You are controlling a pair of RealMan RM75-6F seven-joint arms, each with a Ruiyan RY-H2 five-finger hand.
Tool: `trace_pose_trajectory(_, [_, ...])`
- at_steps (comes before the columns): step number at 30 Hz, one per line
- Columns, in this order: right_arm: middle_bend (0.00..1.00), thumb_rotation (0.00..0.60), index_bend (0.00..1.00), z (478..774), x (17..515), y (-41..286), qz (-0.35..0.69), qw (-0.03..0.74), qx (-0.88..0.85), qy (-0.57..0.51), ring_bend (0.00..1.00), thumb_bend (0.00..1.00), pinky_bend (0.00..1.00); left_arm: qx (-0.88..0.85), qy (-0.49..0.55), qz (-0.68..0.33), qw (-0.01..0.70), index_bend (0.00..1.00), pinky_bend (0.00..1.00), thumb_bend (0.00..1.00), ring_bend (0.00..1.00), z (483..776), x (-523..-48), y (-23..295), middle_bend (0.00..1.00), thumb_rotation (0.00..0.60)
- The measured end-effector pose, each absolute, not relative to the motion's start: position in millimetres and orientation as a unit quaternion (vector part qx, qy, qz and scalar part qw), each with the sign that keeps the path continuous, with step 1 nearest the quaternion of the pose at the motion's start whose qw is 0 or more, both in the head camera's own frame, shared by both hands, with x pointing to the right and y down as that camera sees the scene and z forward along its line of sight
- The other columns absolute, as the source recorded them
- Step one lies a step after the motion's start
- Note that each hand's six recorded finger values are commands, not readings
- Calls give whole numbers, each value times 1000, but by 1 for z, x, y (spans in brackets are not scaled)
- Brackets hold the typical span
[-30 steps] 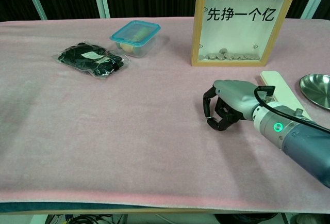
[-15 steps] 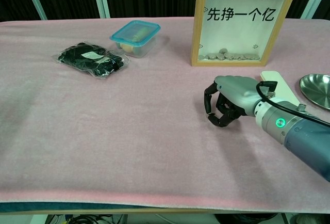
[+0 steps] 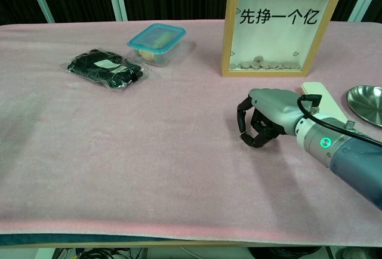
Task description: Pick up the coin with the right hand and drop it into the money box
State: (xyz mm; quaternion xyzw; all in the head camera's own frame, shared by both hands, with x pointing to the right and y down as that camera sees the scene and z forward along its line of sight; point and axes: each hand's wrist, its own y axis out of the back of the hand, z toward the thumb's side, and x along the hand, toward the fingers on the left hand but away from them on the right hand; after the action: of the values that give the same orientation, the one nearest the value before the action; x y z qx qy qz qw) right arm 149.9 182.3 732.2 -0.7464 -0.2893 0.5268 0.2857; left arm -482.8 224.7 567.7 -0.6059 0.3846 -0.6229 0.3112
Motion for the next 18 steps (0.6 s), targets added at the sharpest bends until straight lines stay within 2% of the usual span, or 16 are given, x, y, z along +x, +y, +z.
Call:
trace_pose_trajectory(11, [922,600,650,721,150,176,515,282,-751,-303,984,431,1000,-606,384,-623,311,100,0,403,32,568,-483,225,45,600])
trace_pose_trajectory(18, [921,600,650,694,156,150,501,292,-747,-325,984,431,1000,-606,388,-622,309,100,0,403,32,567,-484,225,45,600])
